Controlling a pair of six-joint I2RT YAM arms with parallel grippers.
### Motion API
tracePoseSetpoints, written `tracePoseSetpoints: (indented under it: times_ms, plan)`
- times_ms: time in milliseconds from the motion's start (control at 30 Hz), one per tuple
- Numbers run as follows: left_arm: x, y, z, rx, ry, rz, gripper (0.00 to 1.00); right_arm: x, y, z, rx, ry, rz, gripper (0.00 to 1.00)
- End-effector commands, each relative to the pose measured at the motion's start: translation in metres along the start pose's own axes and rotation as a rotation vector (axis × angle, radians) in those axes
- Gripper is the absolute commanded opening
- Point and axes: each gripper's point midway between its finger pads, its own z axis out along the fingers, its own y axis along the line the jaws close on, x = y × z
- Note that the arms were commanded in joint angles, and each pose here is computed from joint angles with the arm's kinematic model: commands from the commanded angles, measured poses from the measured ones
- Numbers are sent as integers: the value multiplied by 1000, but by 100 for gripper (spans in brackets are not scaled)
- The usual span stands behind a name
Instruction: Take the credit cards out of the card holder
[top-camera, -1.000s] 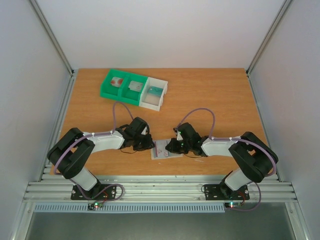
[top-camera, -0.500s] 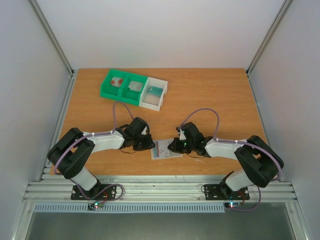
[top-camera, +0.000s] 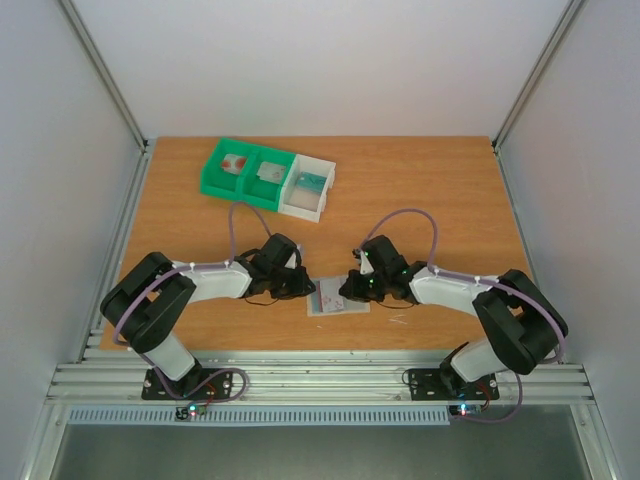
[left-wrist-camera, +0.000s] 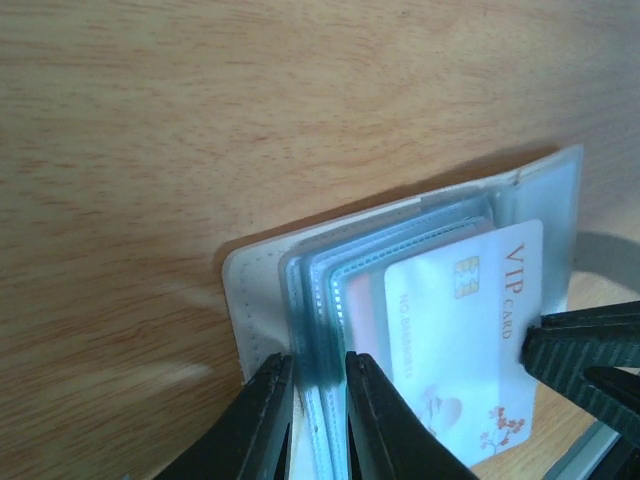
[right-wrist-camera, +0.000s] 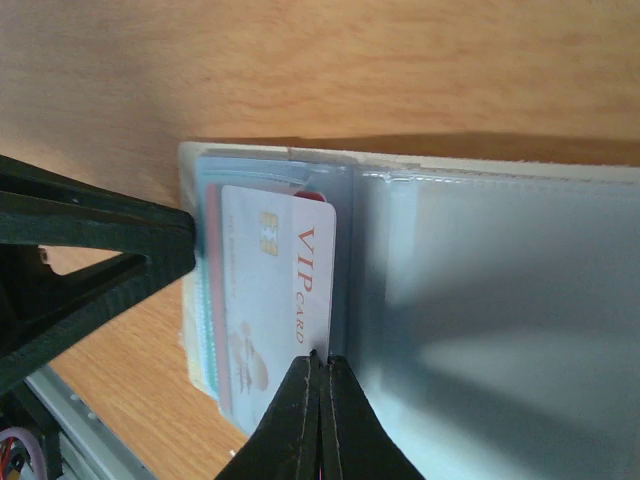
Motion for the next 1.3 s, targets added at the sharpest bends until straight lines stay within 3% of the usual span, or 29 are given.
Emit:
tracePoseSetpoints:
  times_ms: [0, 633, 967, 1100, 1267]
  plan:
    - [15, 28, 8, -99, 50, 20, 16, -1, -4, -6, 59, 46, -54, 1]
    - [11, 20, 1, -91, 40, 46, 18, -10, -9, -30, 35, 67, -35, 1]
    - [3, -42, -30, 152, 17, 57, 32, 0, 14, -62, -16, 75, -69, 1]
    - [3, -69, -50, 251, 13, 99, 43, 2, 40, -77, -126, 80, -109, 1]
    - [12, -95, -68, 410, 37, 156, 48, 13, 73, -95, -297, 107, -187, 1]
